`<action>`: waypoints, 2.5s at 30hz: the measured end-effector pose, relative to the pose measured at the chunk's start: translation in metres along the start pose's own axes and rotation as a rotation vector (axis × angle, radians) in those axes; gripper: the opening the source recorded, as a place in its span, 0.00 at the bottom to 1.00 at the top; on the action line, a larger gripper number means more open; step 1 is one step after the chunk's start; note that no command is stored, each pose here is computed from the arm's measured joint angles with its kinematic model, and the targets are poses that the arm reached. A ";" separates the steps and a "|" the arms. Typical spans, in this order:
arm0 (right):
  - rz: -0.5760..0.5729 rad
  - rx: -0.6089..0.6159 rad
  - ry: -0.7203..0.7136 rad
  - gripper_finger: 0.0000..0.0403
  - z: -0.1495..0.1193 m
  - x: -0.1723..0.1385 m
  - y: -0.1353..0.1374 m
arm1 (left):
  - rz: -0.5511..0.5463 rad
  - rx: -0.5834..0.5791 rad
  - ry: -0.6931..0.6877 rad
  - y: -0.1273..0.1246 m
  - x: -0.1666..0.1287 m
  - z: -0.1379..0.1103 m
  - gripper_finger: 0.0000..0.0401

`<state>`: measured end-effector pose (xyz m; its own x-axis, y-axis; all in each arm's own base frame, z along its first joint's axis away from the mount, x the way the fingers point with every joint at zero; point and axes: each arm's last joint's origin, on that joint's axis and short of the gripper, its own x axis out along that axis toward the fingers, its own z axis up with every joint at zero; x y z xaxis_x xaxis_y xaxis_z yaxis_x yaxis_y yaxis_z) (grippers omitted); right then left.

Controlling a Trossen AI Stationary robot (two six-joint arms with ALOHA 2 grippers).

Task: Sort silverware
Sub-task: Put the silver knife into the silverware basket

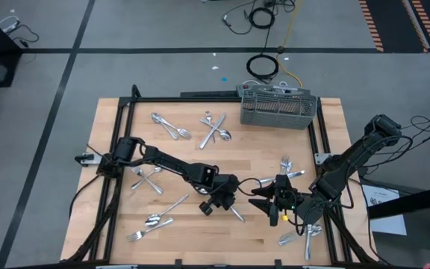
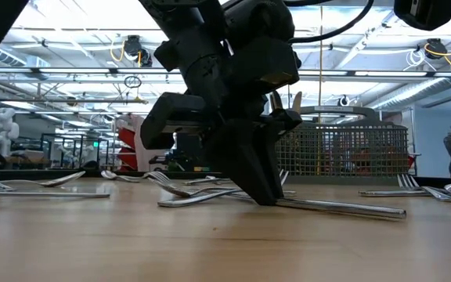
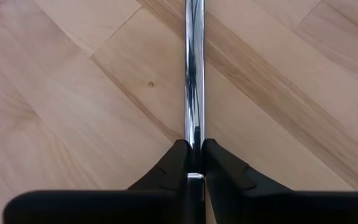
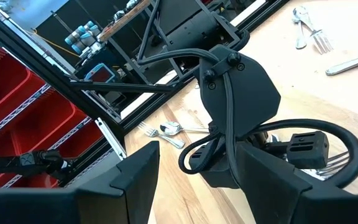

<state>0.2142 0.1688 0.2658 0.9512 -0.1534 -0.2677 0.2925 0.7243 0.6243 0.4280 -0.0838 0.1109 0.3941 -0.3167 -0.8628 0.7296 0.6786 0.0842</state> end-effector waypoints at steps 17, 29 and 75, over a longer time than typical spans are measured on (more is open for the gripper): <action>0.003 0.001 0.004 0.50 0.000 0.000 0.000 | 0.003 -0.051 -0.006 0.000 0.001 0.000 0.24; 0.004 -0.003 0.006 0.50 0.000 0.000 0.000 | 0.005 -0.050 -0.009 0.000 0.001 0.000 0.24; 0.014 0.020 0.023 0.50 -0.001 0.000 0.000 | 0.032 -0.041 -0.027 0.003 -0.007 0.007 0.17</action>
<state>0.2142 0.1696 0.2656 0.9528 -0.1272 -0.2756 0.2810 0.7128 0.6426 0.4315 -0.0837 0.1209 0.4320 -0.3122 -0.8461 0.6934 0.7149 0.0902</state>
